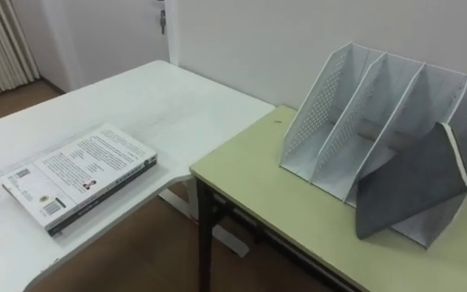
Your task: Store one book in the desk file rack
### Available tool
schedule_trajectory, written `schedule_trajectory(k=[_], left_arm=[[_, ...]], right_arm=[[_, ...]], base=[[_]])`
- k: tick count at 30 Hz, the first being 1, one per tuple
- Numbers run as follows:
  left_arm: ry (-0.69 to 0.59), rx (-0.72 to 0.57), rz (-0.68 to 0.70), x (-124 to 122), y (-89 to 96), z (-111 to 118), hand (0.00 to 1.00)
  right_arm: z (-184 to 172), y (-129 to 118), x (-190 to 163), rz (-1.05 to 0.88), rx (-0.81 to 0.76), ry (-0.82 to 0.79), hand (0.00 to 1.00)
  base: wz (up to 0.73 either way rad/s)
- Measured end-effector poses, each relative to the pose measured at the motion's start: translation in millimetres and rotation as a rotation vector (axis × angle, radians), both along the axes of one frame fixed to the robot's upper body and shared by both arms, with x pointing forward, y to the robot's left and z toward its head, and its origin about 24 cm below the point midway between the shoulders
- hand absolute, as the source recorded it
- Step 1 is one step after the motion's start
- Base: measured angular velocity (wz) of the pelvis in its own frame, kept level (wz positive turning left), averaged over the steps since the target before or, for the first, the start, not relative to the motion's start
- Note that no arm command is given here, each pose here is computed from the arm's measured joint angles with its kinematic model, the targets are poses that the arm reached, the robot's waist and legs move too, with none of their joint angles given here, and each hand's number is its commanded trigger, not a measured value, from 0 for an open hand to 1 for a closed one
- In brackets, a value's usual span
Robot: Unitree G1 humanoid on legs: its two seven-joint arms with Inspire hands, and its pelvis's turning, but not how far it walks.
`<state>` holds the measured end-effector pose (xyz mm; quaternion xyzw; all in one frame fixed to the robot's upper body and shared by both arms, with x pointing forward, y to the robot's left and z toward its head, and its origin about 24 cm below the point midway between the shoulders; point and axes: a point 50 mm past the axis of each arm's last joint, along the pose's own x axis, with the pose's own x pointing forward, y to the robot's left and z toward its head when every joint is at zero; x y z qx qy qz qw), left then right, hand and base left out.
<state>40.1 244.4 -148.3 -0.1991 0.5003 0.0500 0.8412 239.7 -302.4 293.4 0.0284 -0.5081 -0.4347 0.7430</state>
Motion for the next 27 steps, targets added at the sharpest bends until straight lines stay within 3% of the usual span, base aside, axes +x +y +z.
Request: schedule_trajectory(k=[5, 11, 17, 22, 27], left_arm=[[-0.001, 0.005, 0.014, -7.7, 1.6, 0.4, 0.00], [-0.033, -0.016, 0.055, -8.2, 7.0, 2.9, 0.00], [-0.044, -0.035, 0.040, -6.6, 10.1, 4.8, 0.00], [-0.009, -0.021, -0.001, 0.1, 24.5, 8.9, 0.00], [0.015, -0.060, -0.037, 11.0, 25.3, 9.3, 0.00]], right_arm=[[-7.6, 7.9, -18.6, 0.110, -0.116, 0.043, 0.00], [-26.4, 20.8, -19.6, 0.500, -0.234, 0.210, 0.00], [-71.0, 59.6, -6.4, 0.977, -0.455, 0.523, 0.00], [-117.9, 107.7, -1.7, 1.354, -0.730, 0.819, 0.00], [-178.8, 125.0, -11.3, 1.615, -0.852, 1.152, 0.00]], base=[[-0.23], [-0.19], [-0.09], [-0.04], [0.04]])
